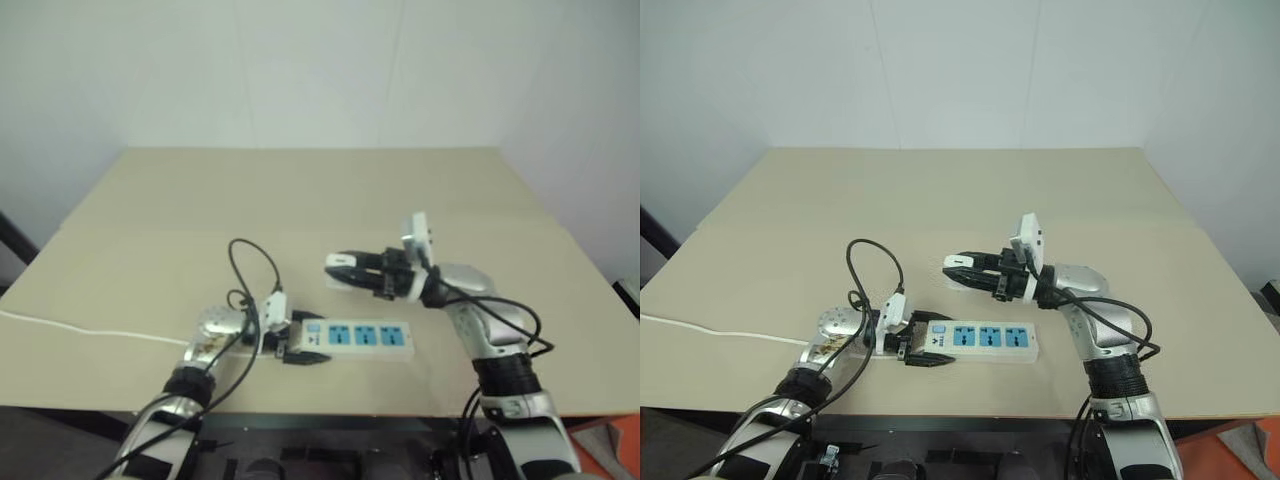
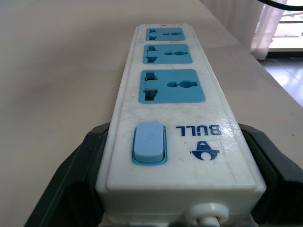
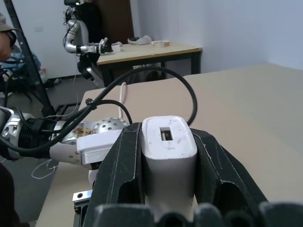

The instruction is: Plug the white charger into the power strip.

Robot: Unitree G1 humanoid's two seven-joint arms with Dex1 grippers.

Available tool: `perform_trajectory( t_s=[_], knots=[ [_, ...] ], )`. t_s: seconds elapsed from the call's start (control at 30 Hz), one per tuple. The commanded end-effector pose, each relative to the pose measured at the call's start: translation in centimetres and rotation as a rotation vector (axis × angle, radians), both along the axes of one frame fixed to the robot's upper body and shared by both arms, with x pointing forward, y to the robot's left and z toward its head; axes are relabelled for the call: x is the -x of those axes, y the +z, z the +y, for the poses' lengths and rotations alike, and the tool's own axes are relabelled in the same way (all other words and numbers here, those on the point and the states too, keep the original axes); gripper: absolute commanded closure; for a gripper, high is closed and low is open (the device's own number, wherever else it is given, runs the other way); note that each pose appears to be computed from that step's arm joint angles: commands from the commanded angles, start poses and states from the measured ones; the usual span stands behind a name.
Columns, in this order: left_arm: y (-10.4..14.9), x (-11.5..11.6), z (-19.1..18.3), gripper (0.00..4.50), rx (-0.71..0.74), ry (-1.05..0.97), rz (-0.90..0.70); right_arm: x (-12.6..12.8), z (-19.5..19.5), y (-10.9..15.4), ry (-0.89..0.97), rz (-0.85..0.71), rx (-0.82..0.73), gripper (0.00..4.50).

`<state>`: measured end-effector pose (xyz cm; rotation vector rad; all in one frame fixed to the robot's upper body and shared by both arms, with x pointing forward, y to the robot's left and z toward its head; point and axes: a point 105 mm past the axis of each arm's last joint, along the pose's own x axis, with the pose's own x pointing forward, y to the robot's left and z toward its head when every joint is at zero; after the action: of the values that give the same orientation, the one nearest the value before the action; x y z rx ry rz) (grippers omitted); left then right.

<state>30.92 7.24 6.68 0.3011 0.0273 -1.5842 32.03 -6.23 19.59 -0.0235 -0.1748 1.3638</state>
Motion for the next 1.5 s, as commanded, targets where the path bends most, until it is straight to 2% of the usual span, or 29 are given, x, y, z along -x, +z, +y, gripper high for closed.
perform_trajectory(
  t_s=[0.03,0.2,0.33,1.5],
  knots=[
    [-1.1,0.5,-0.2,1.18,-0.032,-0.021,0.036,1.2,0.4,0.6,0.044,-0.051,-0.008,3.34],
    [-1.4,0.5,-0.3,1.18,-0.026,-0.002,0.035,2.6,0.7,-1.9,0.102,-0.043,0.04,3.34],
    [-1.6,0.7,-0.3,1.18,-0.028,0.003,0.038,2.5,0.9,-3.1,0.101,-0.031,0.047,3.34],
    [-1.5,0.7,-0.4,1.18,-0.014,0.028,0.028,0.7,-0.8,-6.7,0.037,-0.003,0.139,3.34]
  ],
)
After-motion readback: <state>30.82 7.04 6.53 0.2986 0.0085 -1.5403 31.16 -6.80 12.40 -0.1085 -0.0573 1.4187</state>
